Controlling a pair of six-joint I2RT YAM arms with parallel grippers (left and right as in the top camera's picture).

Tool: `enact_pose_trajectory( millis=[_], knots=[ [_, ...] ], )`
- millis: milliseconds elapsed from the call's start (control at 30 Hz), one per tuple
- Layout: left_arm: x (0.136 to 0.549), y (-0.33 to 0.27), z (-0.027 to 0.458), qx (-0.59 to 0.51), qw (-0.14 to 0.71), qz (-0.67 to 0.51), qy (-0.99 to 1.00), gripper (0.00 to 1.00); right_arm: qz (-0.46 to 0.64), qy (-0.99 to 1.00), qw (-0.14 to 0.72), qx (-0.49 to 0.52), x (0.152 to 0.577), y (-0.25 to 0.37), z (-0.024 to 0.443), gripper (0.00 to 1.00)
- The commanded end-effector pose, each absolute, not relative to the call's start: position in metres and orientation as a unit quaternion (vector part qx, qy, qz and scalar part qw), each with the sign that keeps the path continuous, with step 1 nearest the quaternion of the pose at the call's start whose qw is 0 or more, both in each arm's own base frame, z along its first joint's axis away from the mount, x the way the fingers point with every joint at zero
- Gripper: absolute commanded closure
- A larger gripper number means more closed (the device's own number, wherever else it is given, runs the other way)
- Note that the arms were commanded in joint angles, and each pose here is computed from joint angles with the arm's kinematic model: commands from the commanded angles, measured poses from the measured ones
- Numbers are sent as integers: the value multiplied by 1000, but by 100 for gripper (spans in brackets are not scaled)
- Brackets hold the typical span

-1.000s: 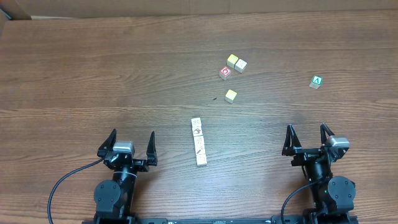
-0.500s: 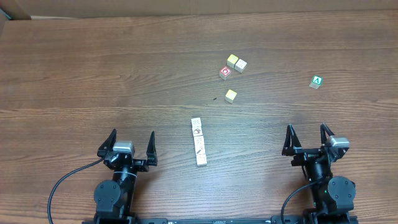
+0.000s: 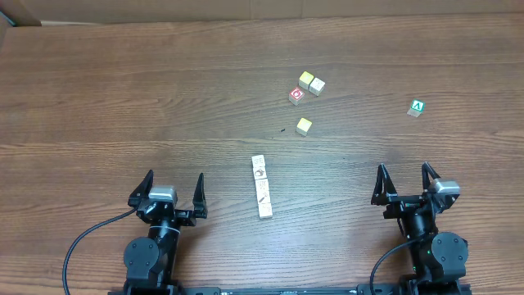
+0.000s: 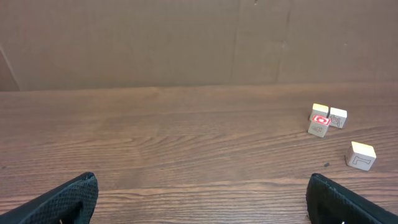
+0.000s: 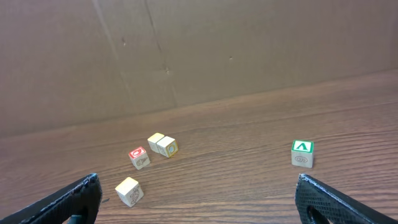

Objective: Flip 5 blocks

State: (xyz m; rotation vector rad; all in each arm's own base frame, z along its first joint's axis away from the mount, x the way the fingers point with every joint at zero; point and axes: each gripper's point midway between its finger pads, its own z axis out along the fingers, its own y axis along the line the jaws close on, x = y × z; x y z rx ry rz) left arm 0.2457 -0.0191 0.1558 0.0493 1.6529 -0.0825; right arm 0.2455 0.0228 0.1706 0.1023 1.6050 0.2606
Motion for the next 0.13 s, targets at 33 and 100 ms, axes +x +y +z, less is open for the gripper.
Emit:
enact_pose_trajectory(
  millis=[33,100],
  knots=[
    [246,-16,156,22,679,-26,734,0,111,714,690,43,246,21,170,0],
    [246,-16,156,23,679,-26,734,1,111,714,690,43,246,21,170,0]
  ],
)
